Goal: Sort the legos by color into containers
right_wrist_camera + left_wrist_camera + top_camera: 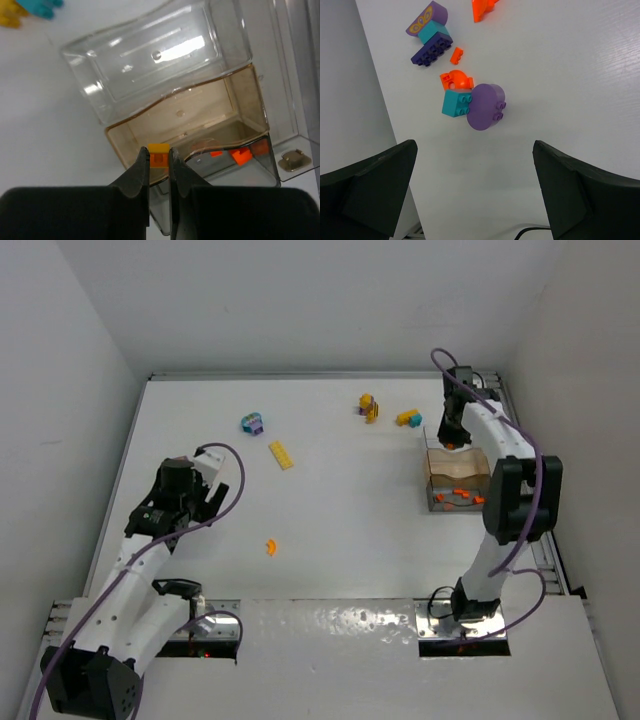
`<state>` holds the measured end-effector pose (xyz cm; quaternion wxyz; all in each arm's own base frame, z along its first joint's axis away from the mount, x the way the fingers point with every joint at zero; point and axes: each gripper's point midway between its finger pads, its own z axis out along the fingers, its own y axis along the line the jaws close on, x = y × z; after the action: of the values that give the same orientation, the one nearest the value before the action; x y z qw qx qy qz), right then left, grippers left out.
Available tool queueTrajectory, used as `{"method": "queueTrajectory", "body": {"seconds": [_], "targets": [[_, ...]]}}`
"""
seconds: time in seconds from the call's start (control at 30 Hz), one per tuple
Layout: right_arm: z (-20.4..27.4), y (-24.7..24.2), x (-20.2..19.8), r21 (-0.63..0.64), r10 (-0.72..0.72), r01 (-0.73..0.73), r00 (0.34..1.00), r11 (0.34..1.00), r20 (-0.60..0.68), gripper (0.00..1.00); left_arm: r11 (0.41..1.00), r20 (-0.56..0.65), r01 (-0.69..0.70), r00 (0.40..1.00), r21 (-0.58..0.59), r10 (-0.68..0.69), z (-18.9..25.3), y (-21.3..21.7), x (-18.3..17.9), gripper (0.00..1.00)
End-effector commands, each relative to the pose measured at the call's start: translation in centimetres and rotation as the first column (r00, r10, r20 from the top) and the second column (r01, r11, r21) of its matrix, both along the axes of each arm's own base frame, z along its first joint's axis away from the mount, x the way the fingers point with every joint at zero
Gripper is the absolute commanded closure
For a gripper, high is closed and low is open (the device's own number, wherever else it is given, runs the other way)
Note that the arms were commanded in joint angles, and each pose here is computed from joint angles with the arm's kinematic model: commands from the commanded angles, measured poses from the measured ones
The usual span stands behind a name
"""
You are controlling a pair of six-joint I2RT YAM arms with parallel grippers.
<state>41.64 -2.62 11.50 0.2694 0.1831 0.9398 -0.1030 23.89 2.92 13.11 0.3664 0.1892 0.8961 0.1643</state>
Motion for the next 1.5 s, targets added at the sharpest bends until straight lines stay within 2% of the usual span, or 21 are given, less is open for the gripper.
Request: {"method": "queueTrajectory", "body": {"seconds": [0.0,0.33,0.63,0.67,0.7,0.8,0.93,1.1,1.2,1.27,1.3,1.33,1.37,1.4,1.47], "targets": [[0.0,0.2,-0.8,-0.033,-0.009,0.007,0.998,0.999,-0.055,1.00,0.999,0.069,-0.029,0.997,-0.014,0.030,1.7,0.3,0.7,0.00],[-4.3,-0.9,-1.5,-0.061,-0.048,0.038,0.982,0.997,-0.184,1.00,0.999,0.062,-0.029,0.998,-0.013,0.030,1.3,0.3,1.0,0.00],[-5.0,-0.5,-1.5,-0.036,-0.031,0.025,0.987,0.999,-0.156,1.00,1.000,0.063,-0.024,0.998,-0.005,0.025,1.6,0.3,1.3,0.00],[-5.0,-0.5,-1.4,-0.035,-0.027,0.022,0.987,0.999,-0.159,0.99,1.000,0.063,-0.024,0.998,-0.007,0.025,1.7,0.3,1.3,0.00],[-5.0,-0.4,-1.4,-0.035,-0.015,0.009,0.986,0.999,-0.166,0.87,1.000,0.063,-0.025,0.998,-0.009,0.026,1.7,0.3,1.3,0.00],[-5.0,-0.4,-1.2,-0.034,-0.001,-0.005,0.983,0.999,-0.183,0.63,1.000,0.059,-0.026,0.998,-0.007,0.027,1.6,0.3,1.2,0.00],[-4.1,-0.8,-1.2,-0.061,0.002,-0.012,0.986,0.998,-0.169,0.56,1.000,0.058,-0.027,0.998,-0.003,0.027,1.6,0.4,1.1,0.00],[-1.5,-1.1,-0.5,-0.077,0.010,-0.019,0.994,0.997,-0.113,0.54,1.000,0.061,-0.024,0.998,-0.007,0.025,1.6,0.3,1.2,0.00],[1.4,0.4,-0.6,-0.079,0.083,-0.087,0.995,0.993,-0.052,0.53,1.000,0.071,-0.026,0.997,-0.009,0.027,1.9,0.3,1.3,0.00],[4.2,3.9,-1.2,-0.161,0.203,-0.199,0.979,0.967,0.007,0.49,0.999,0.077,-0.035,0.996,-0.008,0.036,2.0,0.4,1.4,0.00],[4.9,8.3,-1.8,-0.210,0.328,-0.318,0.945,0.925,0.016,0.46,0.999,0.082,-0.037,0.996,-0.009,0.038,2.1,0.4,1.5,0.00],[4.6,11.1,-2.6,-0.229,0.446,-0.434,0.895,0.872,0.004,0.37,0.999,0.086,-0.046,0.995,-0.013,0.047,2.1,0.5,1.5,0.00],[4.7,14.2,-3.5,-0.211,0.545,-0.531,0.838,0.821,0.013,0.33,0.999,0.087,-0.051,0.995,-0.015,0.052,2.1,0.5,1.6,0.00],[3.7,20.7,-6.2,-0.144,0.709,-0.701,0.705,0.699,0.006,0.31,0.998,0.091,-0.062,0.994,-0.017,0.064,1.9,0.6,1.7,0.00],[2.3,25.7,-8.8,-0.105,0.790,-0.786,0.613,0.609,-0.007,0.31,0.990,0.103,-0.140,0.985,-0.017,0.141,1.8,1.5,2.0,0.00]]}}
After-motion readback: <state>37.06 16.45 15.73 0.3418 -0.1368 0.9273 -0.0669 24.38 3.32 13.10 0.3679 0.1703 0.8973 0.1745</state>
